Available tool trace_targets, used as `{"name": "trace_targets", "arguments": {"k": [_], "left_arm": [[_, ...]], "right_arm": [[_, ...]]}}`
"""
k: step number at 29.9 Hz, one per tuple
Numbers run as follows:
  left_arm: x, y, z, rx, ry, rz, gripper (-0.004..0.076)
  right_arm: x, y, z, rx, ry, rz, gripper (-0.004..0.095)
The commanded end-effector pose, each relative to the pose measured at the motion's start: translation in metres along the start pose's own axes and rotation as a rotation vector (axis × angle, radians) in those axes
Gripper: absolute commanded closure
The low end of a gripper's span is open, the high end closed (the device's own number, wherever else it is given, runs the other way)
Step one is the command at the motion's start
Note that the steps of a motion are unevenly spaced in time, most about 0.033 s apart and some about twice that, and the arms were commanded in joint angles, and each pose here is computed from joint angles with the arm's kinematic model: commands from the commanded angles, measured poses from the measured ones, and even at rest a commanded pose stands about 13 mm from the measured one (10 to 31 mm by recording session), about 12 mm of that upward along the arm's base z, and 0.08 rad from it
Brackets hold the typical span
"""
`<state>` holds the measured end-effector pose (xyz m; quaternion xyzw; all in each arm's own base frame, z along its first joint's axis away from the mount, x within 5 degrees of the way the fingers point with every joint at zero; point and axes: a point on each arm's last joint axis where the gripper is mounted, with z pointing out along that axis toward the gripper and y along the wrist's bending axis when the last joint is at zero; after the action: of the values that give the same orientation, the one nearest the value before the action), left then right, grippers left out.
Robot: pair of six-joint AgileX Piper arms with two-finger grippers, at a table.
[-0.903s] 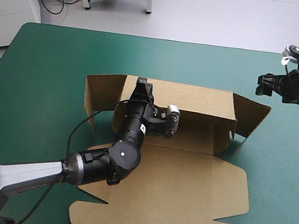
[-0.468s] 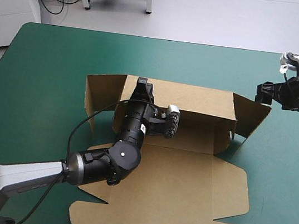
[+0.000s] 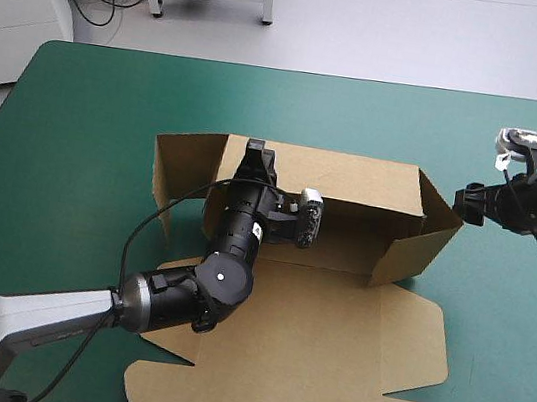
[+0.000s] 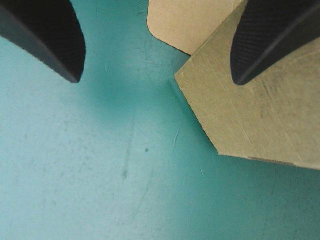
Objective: Fold the box
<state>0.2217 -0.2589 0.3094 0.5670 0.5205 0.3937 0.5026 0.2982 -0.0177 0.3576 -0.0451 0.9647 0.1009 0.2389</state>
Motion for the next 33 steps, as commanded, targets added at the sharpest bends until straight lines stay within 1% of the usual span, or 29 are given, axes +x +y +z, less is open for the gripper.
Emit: {"name": "trace_targets", "arguments": {"k": [1,7,10,13,19,24,28,30,33], "left_arm": [[0.003,0.026,-0.010,-0.095,-0.003,-0.036,0.0756],[0.002,0.026,-0.010,-0.095,-0.006,-0.034,0.0756],[0.002,0.026,-0.010,-0.095,-0.006,-0.034,0.0756],[0.002,0.026,-0.010,-0.094,-0.008,-0.034,0.0756],[0.002,0.026,-0.010,-0.096,-0.011,-0.032,0.0756],[0.002,0.026,-0.010,-0.101,-0.013,-0.028,0.0756],[0.002,0.026,-0.010,-0.104,-0.014,-0.025,0.0756],[0.002,0.027,-0.010,-0.105,-0.015,-0.024,0.0756],[0.002,0.027,-0.010,-0.107,-0.011,-0.024,0.0756]], "right_arm": [[0.009,0.007,-0.017,-0.010,-0.092,-0.069,0.0174],[0.034,0.016,-0.021,-0.039,-0.097,-0.220,0.0174],[0.042,0.023,-0.024,-0.089,-0.126,-0.309,0.0174],[0.045,0.029,-0.022,-0.156,-0.125,-0.343,0.0174],[0.053,0.032,-0.008,-0.226,-0.119,-0.336,0.0174],[0.057,0.029,0.000,-0.216,-0.121,-0.316,0.0174],[0.061,0.031,-0.005,-0.228,-0.087,-0.252,0.0174],[0.064,0.032,-0.011,-0.213,-0.065,-0.214,0.0174],[0.063,0.033,-0.029,-0.153,-0.080,-0.179,0.0174]]}}
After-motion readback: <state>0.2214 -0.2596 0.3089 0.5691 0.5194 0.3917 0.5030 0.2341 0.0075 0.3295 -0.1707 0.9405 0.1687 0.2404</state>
